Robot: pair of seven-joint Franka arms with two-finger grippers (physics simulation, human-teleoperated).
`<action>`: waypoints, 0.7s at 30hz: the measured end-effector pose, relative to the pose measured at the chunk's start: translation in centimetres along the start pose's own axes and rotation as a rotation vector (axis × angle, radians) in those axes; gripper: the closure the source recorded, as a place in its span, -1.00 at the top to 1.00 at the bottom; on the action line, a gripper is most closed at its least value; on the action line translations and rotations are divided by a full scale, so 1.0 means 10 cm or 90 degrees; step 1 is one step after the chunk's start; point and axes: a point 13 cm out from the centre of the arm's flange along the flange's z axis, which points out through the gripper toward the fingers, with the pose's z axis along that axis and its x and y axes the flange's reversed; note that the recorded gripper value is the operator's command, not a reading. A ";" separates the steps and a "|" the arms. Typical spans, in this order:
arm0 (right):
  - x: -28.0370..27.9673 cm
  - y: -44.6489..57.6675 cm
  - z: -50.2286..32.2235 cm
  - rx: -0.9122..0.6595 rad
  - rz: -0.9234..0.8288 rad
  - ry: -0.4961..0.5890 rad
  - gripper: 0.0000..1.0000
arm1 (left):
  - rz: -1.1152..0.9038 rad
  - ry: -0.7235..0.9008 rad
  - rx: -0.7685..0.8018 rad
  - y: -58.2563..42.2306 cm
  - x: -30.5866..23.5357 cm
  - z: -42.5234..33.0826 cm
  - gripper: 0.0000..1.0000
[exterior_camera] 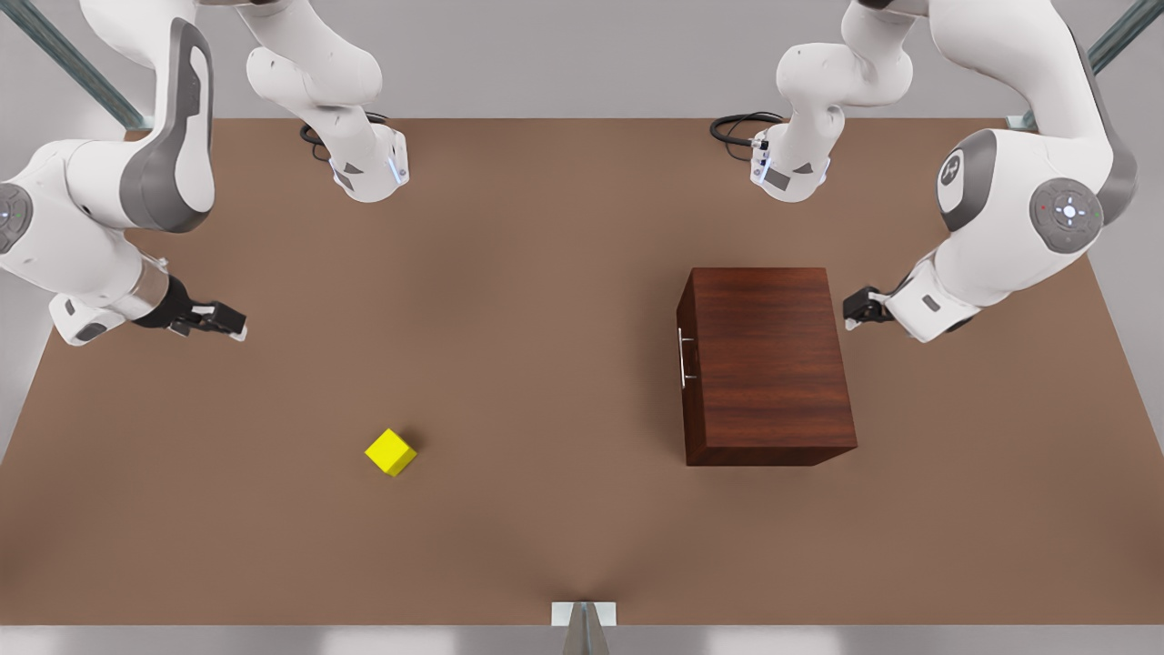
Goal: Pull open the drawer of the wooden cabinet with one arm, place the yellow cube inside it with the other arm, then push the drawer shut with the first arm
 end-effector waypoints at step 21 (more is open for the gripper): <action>-0.23 0.10 0.16 -0.022 0.303 0.024 1.00 | 0.078 -0.008 -0.126 -3.61 -0.12 1.53 1.00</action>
